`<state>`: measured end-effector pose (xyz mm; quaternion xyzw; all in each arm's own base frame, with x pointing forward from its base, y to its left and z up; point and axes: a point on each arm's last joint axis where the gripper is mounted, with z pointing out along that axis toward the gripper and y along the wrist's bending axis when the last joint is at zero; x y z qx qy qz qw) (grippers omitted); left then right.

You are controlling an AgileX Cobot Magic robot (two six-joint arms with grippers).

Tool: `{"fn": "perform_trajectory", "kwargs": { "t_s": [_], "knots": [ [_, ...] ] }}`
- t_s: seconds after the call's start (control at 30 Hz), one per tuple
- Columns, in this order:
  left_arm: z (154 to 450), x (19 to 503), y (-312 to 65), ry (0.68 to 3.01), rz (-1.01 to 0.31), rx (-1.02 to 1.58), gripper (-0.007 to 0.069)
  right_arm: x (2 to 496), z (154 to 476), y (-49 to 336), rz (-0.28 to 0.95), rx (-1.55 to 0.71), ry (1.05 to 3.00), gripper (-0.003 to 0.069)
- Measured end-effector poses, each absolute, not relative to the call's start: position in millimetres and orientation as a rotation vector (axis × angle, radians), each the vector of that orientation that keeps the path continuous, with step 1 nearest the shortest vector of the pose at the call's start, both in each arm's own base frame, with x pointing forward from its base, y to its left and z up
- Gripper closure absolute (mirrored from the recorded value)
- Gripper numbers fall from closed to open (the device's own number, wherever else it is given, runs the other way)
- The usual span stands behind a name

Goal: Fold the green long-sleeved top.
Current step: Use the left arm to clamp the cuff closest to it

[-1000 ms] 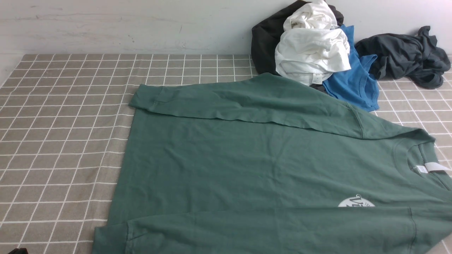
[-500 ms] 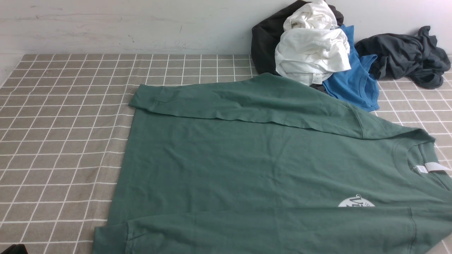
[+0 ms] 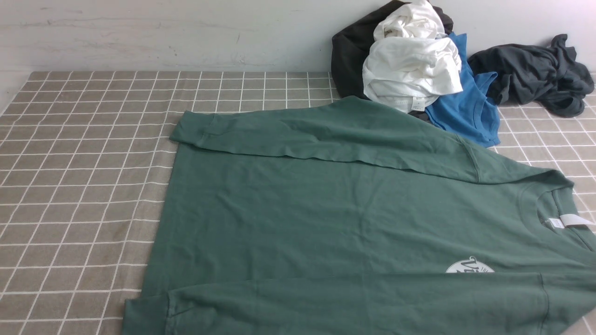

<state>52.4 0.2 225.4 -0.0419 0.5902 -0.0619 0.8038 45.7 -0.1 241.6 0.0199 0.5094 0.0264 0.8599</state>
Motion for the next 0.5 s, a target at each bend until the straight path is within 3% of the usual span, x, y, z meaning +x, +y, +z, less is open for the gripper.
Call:
{"fn": "perform_trajectory", "kwargs": {
  "t_s": [0.07, 0.2, 0.37, 0.4, 0.5],
  "knots": [
    [236, 48, 2, 1.138, -0.196, -0.139, 0.0633, 37, 254, 0, 0.133, 0.068, 0.898, 0.0673],
    [242, 47, 2, 1.096, -0.277, -0.187, 0.0633, 35, 258, 0, 0.194, 0.090, 0.853, 0.0673],
    [301, 46, 0, 1.157, -0.290, -0.178, 0.0633, 35, 290, 0, 0.195, 0.107, 0.940, 0.0673],
    [327, 54, -1, 1.224, -0.278, -0.175, 0.0633, 40, 313, 0, 0.157, 0.091, 1.020, 0.0673],
    [353, 78, -2, 1.376, -0.235, -0.166, 0.0633, 57, 344, -1, 0.104, 0.089, 1.227, 0.0673]
  ]
}}
